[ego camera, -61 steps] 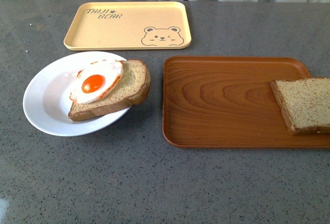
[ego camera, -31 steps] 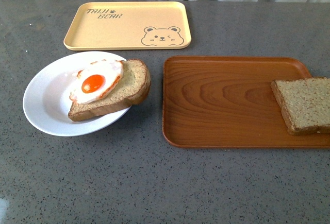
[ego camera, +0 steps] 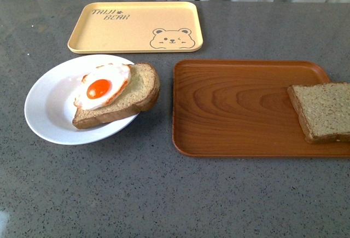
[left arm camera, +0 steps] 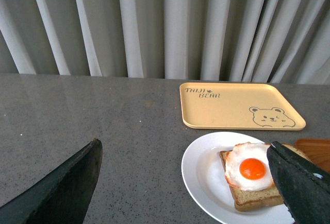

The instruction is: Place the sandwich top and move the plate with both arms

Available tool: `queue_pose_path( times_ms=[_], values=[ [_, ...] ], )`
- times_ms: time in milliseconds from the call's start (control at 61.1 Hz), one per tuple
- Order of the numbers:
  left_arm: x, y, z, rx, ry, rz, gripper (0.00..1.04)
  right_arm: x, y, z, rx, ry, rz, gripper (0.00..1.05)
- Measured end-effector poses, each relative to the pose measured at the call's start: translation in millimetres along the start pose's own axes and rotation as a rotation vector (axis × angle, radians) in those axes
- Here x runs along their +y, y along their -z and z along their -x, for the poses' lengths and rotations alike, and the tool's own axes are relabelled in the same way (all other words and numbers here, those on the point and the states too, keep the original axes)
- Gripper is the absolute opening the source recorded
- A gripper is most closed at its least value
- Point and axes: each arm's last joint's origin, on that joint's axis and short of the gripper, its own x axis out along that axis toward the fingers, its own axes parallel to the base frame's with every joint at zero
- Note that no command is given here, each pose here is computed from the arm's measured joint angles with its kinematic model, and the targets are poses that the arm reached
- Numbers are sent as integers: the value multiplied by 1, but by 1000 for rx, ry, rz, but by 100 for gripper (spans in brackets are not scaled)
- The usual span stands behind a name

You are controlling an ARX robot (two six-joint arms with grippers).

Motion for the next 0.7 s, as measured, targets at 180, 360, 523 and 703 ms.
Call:
queue_pose_path(
  times_ms=[180, 360, 523, 703],
  values=[
    [0, 0, 0, 0, 0, 0, 96, 2, -3, 3, -12, -15, -8, 23],
    [0, 0, 0, 0, 0, 0, 96, 10, -13, 18, -45, -67, -27, 2],
    [0, 0, 0, 0, 0, 0, 96, 39, -30, 43, -111, -167, -49, 2],
    [0, 0, 0, 0, 0, 0, 96, 89, -43, 61, -186, -289, -40, 2]
  ],
)
